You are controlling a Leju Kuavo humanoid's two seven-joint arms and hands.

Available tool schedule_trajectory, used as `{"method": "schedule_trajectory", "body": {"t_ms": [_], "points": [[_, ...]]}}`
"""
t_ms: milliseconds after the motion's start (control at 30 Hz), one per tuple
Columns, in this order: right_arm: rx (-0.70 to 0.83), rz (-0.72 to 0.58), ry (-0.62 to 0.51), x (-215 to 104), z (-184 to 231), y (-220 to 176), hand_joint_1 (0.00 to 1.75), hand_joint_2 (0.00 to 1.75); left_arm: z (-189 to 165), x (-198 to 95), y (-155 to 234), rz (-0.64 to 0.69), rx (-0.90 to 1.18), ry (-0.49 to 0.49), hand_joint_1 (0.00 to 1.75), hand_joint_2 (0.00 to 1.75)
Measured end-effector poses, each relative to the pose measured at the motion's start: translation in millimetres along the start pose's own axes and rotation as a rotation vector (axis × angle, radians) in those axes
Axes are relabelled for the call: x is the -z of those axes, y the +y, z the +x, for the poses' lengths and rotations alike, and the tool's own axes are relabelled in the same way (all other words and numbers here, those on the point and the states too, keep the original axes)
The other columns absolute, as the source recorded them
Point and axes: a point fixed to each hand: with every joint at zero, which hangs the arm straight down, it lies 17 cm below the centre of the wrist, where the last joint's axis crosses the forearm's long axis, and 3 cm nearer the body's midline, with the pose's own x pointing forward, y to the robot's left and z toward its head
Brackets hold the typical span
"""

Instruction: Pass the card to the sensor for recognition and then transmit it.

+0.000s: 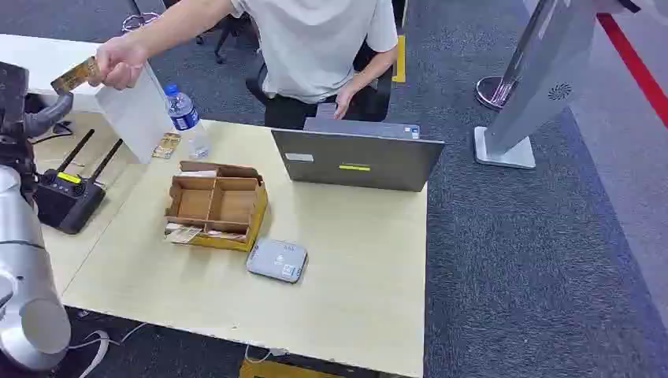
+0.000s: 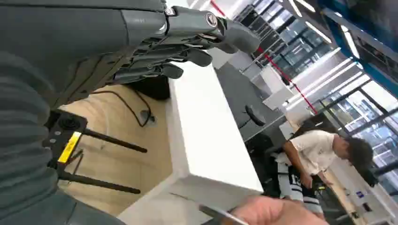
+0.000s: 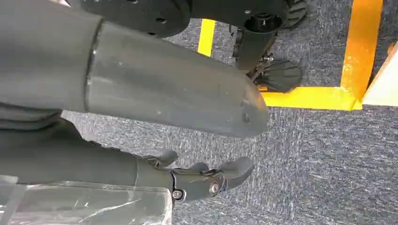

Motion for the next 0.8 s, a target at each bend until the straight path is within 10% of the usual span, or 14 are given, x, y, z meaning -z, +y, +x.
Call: {"method": "schedule_trajectory", "body": {"t_ms": [133,167,800], "points": [[-0.005,0.003,0.004,-0.2,-1.3,2.6,0.0,0.0,21.0,13.0,-27.6,-0.056,0.131,-0.02,0.0,1.75],[-0.005,0.005,0.005,-0.3,-1.4,3.5,0.0,0.0,25.4,15.3,-34.9,-0.071,0.17,-0.027,1.75,1.75],[-0.002,0.037,0.025,-2.1,-8.4,18.5,0.0,0.0,132.0,46.6,-142.2,-0.197,0.823,-0.27,1.75,1.75]]}}
